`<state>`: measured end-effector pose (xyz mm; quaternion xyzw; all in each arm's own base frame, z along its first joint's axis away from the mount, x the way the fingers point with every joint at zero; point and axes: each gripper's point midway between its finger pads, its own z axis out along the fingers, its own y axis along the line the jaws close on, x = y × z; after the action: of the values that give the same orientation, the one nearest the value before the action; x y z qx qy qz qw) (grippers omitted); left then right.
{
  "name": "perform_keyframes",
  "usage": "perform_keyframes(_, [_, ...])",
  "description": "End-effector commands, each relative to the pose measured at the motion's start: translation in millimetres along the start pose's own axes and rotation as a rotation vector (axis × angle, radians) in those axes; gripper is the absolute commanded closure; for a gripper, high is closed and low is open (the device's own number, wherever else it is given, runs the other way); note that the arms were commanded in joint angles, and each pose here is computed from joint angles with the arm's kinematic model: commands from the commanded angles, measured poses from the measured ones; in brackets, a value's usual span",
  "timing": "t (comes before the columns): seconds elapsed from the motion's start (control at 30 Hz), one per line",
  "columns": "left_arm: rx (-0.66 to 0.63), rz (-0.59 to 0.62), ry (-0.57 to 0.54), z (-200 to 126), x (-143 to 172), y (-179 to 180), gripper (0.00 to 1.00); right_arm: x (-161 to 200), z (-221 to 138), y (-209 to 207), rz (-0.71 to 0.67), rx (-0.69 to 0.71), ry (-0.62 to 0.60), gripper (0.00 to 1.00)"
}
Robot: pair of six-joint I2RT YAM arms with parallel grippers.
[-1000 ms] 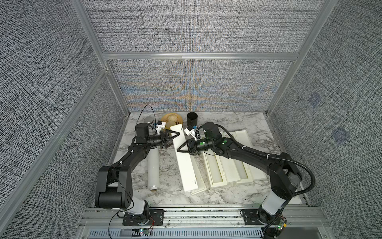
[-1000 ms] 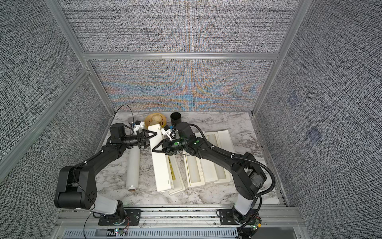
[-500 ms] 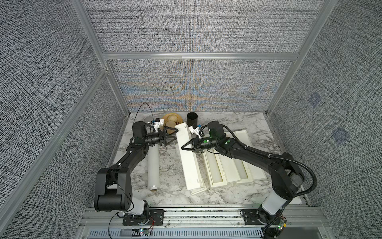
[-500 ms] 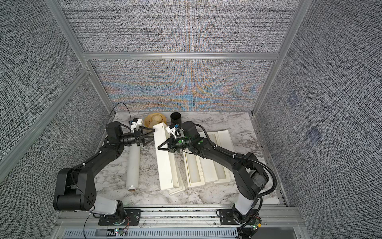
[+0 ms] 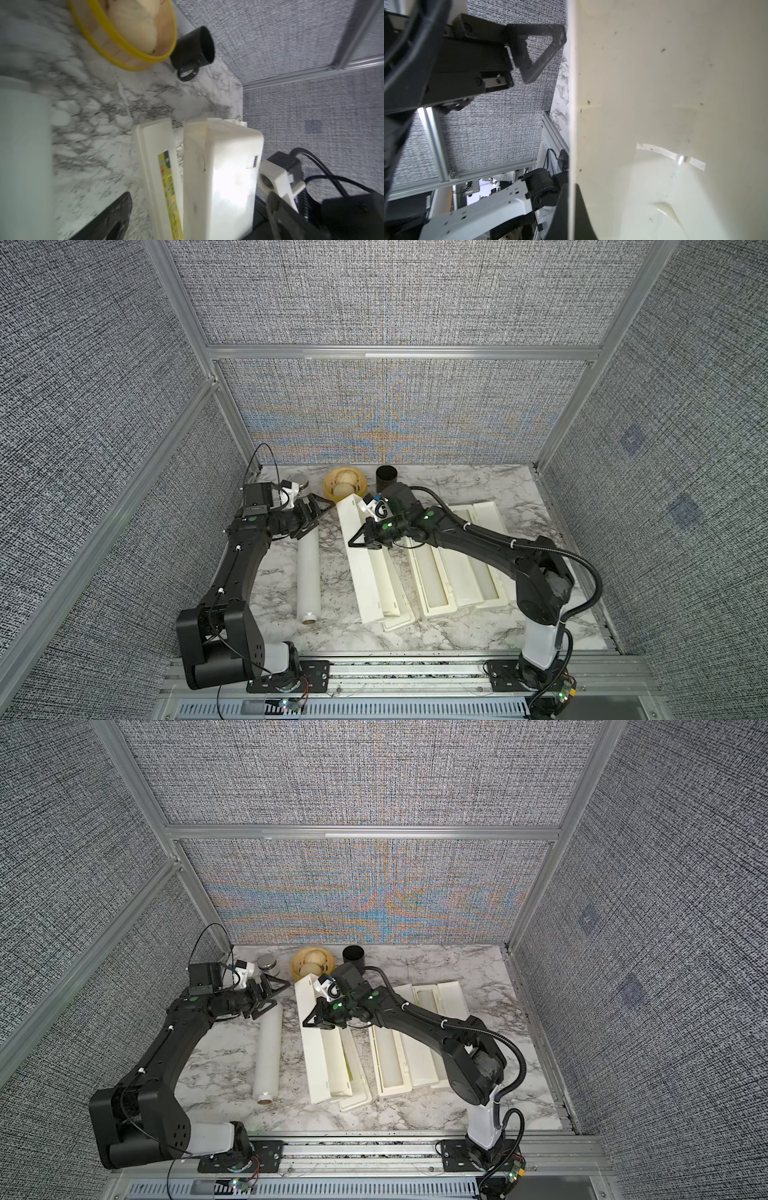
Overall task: Put plastic wrap rolls into dispensers
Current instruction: Place the plastic wrap cutting box at the center of the board.
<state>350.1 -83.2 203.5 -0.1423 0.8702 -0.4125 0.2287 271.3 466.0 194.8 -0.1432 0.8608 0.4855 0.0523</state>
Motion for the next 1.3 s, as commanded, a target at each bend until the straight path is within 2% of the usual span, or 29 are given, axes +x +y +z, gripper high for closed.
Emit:
perform_keyframes(0.0, [-0.293,-0.043,0.045,-17.7,23.1,54.4,0.01,9.1,16.6,-26.4,0.012,0.176,0.028,0.96])
perform_keyframes(0.17, [-0.476,-0.054,0.023,-36.4,30.6,86.7,0.01,14.1,44.0,-46.5,0.025,0.328,0.055,0.96])
perform_keyframes(0.3, [-0.602,-0.079,-0.011,-47.2,36.1,110.3,0.01,11.5,52.9,-71.3,0.036,0.463,0.049,0.96])
perform_keyframes(0.57, [-0.652,-0.102,0.029,-39.5,49.2,134.5,0.01,2.1,62.7,-110.5,0.078,0.615,0.015,0.96])
perform_keyframes(0.73, [-0.61,-0.111,0.052,-27.8,54.6,137.9,0.0,-7.4,63.1,-119.2,0.077,0.661,-0.008,0.94])
perform_keyframes(0.8, [-0.566,-0.118,0.076,-18.2,58.5,137.8,0.0,-9.1,68.7,-115.9,0.079,0.641,0.002,0.85])
perform_keyframes(0.9, [-0.542,-0.133,0.122,-8.5,66.9,143.0,0.01,-10.2,73.0,-106.1,0.071,0.595,0.014,0.61])
perform_keyframes(1.0, [-0.56,-0.134,0.144,-6.2,72.1,151.0,0.01,-12.7,67.1,-96.2,0.05,0.563,-0.005,0.5])
perform_keyframes(1.27, [-0.569,-0.11,0.221,11.5,80.6,159.0,0.03,-19.6,25.1,-76.4,0.039,0.476,-0.069,0.46])
